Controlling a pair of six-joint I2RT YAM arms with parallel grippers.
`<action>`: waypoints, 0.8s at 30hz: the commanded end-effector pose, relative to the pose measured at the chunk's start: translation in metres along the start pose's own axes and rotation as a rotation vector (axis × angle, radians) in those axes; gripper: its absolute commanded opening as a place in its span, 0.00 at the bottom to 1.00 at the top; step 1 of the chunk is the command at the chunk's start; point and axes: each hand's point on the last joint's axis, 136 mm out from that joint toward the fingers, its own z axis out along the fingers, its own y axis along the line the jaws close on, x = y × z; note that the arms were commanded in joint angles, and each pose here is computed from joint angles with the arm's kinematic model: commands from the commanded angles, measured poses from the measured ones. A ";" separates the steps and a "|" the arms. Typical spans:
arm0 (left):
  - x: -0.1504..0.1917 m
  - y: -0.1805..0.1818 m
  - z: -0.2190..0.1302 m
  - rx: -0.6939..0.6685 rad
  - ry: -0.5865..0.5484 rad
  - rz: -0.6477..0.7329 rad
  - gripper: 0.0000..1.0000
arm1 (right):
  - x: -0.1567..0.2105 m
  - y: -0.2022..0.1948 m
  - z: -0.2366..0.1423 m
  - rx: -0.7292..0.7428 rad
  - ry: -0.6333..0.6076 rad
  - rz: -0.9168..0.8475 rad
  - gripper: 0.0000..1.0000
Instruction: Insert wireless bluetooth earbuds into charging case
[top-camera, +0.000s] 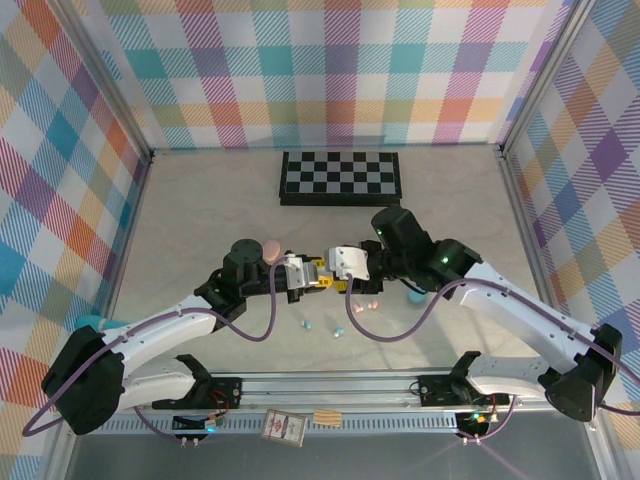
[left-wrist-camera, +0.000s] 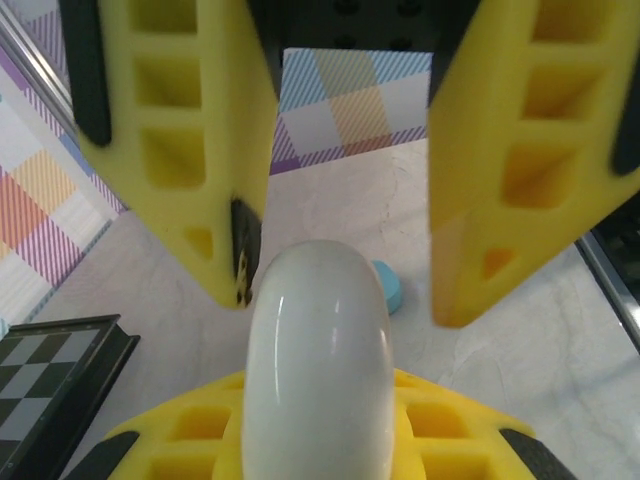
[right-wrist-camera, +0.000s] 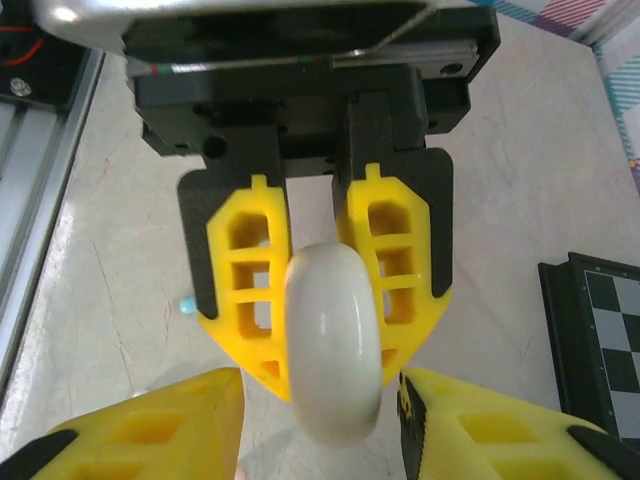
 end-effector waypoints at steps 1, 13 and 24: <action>-0.022 0.001 -0.003 0.025 -0.050 0.048 0.02 | -0.010 -0.006 -0.002 0.011 -0.017 -0.061 0.42; -0.022 -0.001 -0.001 0.050 -0.054 0.039 0.15 | -0.001 -0.006 0.001 0.028 0.007 -0.043 0.32; -0.005 -0.002 -0.008 -0.026 -0.046 -0.040 0.56 | 0.024 -0.015 -0.009 0.088 -0.124 0.242 0.20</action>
